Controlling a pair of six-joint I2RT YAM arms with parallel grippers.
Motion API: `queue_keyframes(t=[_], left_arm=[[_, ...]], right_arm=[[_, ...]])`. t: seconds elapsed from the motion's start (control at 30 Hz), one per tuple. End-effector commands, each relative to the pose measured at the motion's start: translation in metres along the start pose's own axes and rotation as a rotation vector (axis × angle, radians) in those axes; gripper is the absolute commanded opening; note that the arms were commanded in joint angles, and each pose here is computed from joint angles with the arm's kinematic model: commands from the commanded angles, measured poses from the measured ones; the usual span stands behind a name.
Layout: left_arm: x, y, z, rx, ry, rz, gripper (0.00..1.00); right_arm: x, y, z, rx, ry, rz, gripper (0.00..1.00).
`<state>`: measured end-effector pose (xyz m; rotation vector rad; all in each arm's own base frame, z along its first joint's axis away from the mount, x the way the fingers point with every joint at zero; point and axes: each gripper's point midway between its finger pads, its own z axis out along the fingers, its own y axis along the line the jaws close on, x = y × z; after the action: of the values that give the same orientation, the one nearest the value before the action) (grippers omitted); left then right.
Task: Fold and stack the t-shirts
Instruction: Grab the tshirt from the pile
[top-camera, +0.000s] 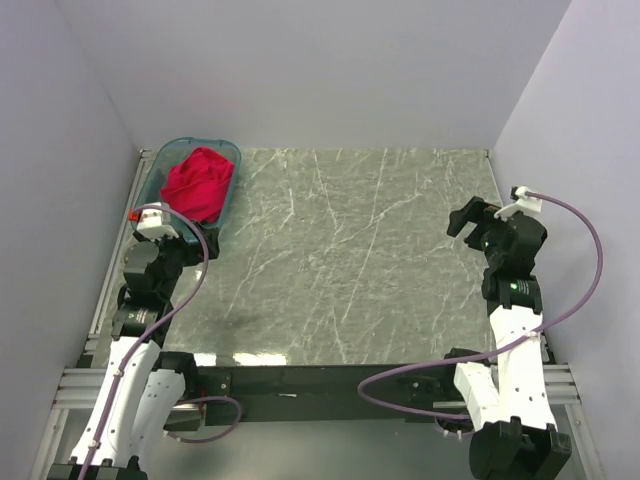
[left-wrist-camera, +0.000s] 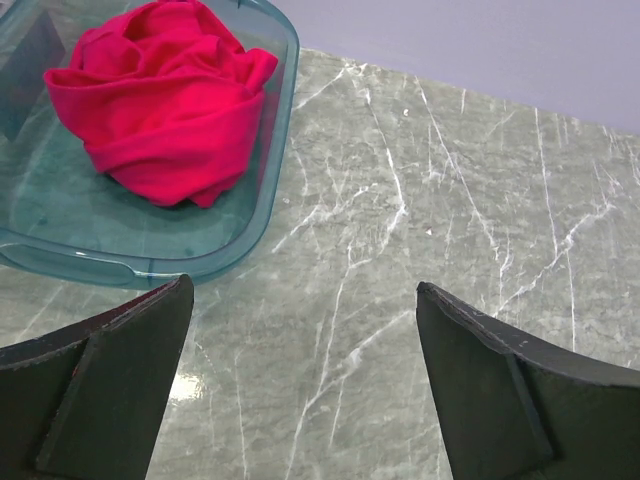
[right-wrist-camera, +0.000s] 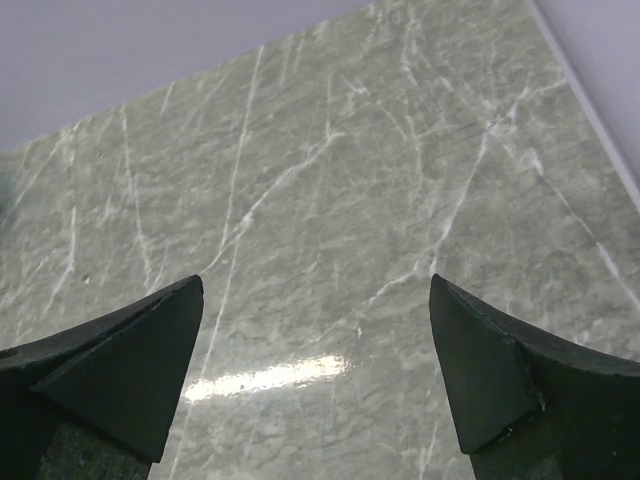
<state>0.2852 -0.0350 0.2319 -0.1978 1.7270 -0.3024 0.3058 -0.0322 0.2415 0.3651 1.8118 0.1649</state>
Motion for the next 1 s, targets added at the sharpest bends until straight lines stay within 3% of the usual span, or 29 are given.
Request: queue_keyframes(t=[0.0, 0.07, 0.13, 0.23, 0.33, 0.53, 0.73, 0.97], left_arm=[[-0.027, -0.008, -0.003, 0.017, -0.078, 0.0, 0.99], [-0.026, -0.009, -0.002, 0.021, -0.071, -0.001, 0.99], [-0.024, -0.01, 0.0, 0.028, -0.056, -0.006, 0.99], [-0.022, -0.013, 0.001, 0.04, -0.043, -0.014, 0.99], [-0.02, -0.014, 0.003, 0.045, -0.027, -0.025, 0.99], [-0.03, 0.009, 0.024, -0.09, 0.014, -0.126, 0.99], [-0.045, 0.056, 0.071, -0.19, 0.063, -0.287, 0.96], [0.005, 0.1, 0.16, -0.28, 0.3, -0.363, 0.81]], right_arm=[[-0.013, 0.016, -0.004, -0.088, -0.04, -0.018, 1.0], [-0.004, 0.028, -0.01, -0.175, -0.022, -0.068, 1.0], [0.022, 0.055, -0.02, -0.409, 0.028, -0.243, 1.0], [0.049, 0.086, -0.042, -0.694, 0.066, -0.373, 1.0], [0.055, 0.094, -0.052, -0.778, 0.074, -0.425, 1.0], [0.057, 0.094, -0.057, -0.806, 0.109, -0.479, 1.0], [0.062, 0.102, -0.071, -0.883, 0.118, -0.482, 1.0], [0.06, 0.096, -0.064, -0.822, 0.12, -0.477, 1.0]])
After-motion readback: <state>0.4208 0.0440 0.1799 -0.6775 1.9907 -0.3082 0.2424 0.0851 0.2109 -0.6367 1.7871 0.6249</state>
